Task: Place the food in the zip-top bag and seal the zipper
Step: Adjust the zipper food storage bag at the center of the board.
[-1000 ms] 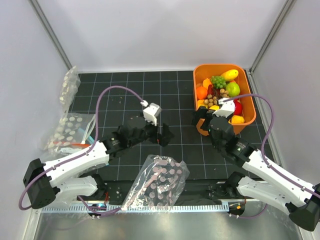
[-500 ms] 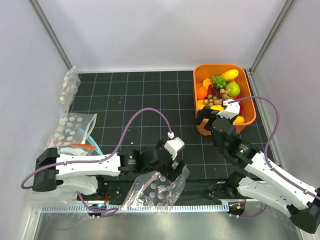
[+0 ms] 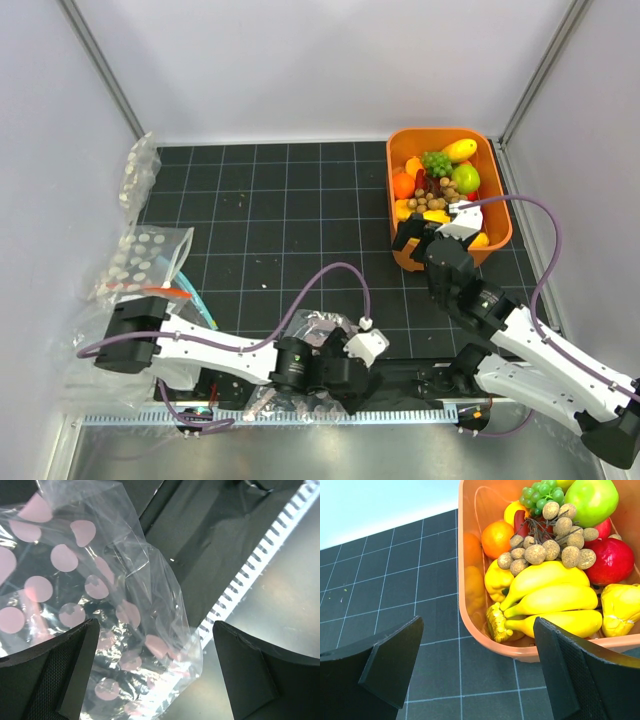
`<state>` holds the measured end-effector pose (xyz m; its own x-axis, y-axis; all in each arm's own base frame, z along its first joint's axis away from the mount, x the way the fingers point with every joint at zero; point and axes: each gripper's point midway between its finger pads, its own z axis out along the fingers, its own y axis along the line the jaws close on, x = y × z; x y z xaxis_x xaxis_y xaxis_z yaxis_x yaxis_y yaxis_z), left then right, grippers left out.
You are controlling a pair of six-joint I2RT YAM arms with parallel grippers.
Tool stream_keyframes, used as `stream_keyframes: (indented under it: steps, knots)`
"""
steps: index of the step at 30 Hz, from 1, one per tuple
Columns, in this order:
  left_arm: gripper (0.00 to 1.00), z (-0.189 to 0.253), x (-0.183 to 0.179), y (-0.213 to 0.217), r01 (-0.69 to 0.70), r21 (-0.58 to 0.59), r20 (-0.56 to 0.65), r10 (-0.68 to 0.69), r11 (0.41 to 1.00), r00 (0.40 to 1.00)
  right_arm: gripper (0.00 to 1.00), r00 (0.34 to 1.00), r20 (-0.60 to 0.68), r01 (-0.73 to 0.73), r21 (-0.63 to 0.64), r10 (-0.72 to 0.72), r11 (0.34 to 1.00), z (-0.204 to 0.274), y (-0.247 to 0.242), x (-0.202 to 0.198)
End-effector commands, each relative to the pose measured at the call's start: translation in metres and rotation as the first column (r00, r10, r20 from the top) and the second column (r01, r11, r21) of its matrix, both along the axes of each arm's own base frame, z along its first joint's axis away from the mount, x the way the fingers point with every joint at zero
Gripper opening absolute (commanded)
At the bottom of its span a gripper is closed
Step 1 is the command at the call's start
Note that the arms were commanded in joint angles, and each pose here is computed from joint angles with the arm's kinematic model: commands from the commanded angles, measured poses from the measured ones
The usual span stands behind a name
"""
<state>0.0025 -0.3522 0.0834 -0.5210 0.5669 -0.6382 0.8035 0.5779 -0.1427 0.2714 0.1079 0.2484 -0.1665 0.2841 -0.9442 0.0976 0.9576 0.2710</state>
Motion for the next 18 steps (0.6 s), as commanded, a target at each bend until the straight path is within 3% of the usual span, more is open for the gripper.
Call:
stream_keyframes:
  steps: [1, 4, 5, 7, 8, 10, 13, 18]
  knots:
    - [1.00, -0.002, -0.001, -0.014, -0.058, 0.001, -0.011, 0.058, 0.998, 0.998, 1.00, 0.998, 0.043, 0.033, 0.046, -0.035, 0.998, 0.013, -0.005, 0.000]
    - [0.93, -0.013, -0.003, -0.022, -0.048, 0.044, -0.003, 0.049, 0.998, 0.999, 1.00, 0.998, 0.046, 0.039, 0.049, -0.041, 0.998, 0.013, -0.007, -0.001]
    - [0.76, -0.017, -0.002, -0.024, -0.041, 0.060, 0.007, 0.040, 0.997, 0.999, 1.00, 0.998, 0.048, 0.040, 0.051, -0.043, 0.998, 0.014, -0.007, -0.001]
    - [0.55, -0.019, 0.005, -0.027, -0.064, 0.091, 0.050, 0.060, 0.994, 0.997, 1.00, 0.998, 0.050, 0.042, 0.053, -0.045, 0.998, 0.014, -0.008, -0.002]
    - [0.31, -0.017, 0.010, -0.028, -0.080, 0.095, 0.068, 0.074, 0.992, 0.995, 1.00, 0.998, 0.052, 0.042, 0.057, -0.045, 0.998, 0.015, -0.009, -0.002]
    - [0.00, -0.004, 0.022, -0.029, -0.118, 0.082, 0.091, 0.110, 0.990, 0.990, 1.00, 0.997, 0.053, 0.048, 0.057, -0.051, 0.997, 0.015, -0.010, -0.003]
    - [0.00, 0.020, 0.029, -0.033, -0.110, 0.032, 0.071, 0.108, 0.993, 0.992, 1.00, 0.997, 0.059, 0.052, 0.062, -0.056, 0.997, 0.015, -0.012, -0.004]
    - [0.00, 0.092, 0.038, -0.047, -0.042, -0.162, -0.043, 0.035, 0.986, 0.998, 1.00, 0.996, 0.067, 0.049, 0.075, -0.054, 0.996, 0.016, -0.012, -0.005]
